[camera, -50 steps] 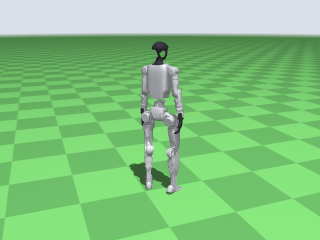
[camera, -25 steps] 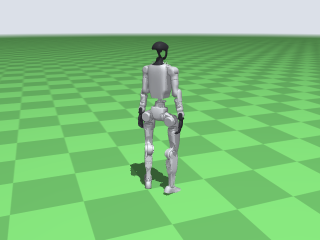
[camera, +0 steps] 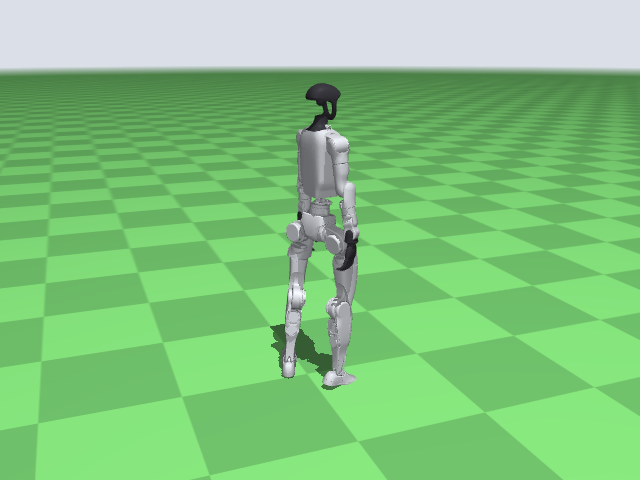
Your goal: In place motions
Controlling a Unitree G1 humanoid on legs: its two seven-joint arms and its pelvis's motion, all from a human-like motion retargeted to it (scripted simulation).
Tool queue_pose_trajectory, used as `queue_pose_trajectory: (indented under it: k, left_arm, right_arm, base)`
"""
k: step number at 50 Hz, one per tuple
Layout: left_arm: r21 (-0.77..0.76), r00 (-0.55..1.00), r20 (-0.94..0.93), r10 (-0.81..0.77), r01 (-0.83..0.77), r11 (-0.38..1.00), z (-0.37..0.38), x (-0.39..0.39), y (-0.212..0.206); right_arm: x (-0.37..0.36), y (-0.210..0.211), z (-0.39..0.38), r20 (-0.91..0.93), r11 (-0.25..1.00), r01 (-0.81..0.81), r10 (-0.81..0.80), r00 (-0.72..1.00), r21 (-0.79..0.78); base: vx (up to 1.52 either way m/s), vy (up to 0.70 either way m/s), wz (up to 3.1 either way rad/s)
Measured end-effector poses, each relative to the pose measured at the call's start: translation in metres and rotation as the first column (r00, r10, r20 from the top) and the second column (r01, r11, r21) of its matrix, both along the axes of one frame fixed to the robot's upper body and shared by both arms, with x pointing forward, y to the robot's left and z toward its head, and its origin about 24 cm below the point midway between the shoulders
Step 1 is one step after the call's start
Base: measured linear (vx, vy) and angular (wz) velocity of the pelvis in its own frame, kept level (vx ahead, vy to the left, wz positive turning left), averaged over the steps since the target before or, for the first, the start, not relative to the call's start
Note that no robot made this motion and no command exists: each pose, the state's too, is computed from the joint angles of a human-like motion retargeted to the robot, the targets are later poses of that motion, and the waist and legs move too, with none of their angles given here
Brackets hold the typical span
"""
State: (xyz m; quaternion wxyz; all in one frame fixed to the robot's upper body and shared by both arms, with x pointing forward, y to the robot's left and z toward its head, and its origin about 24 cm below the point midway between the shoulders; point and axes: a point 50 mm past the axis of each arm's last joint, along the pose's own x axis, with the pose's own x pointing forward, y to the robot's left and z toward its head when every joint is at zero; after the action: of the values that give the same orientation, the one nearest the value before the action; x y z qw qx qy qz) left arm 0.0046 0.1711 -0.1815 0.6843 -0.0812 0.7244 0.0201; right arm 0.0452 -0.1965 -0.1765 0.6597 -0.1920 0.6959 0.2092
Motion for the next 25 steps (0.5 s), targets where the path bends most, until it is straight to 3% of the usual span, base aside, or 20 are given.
queue_pose_trajectory:
  k: [9,25]
  left_arm:
    - [0.010,0.999,0.050,-0.009,0.008,1.000,0.000,0.013,0.004]
    - [0.008,0.996,-0.077,0.033,-0.033,0.999,0.001,-0.025,0.002]
  right_arm:
    - [-0.019,-0.010,0.001,-0.064,0.998,0.049,-0.051,0.997,-0.039]
    - [-0.017,-0.005,0.000,-0.038,0.999,0.051,-0.052,0.998,-0.017]
  base:
    - [-0.01,0.00,-0.01]
    - [0.10,-0.03,0.27]
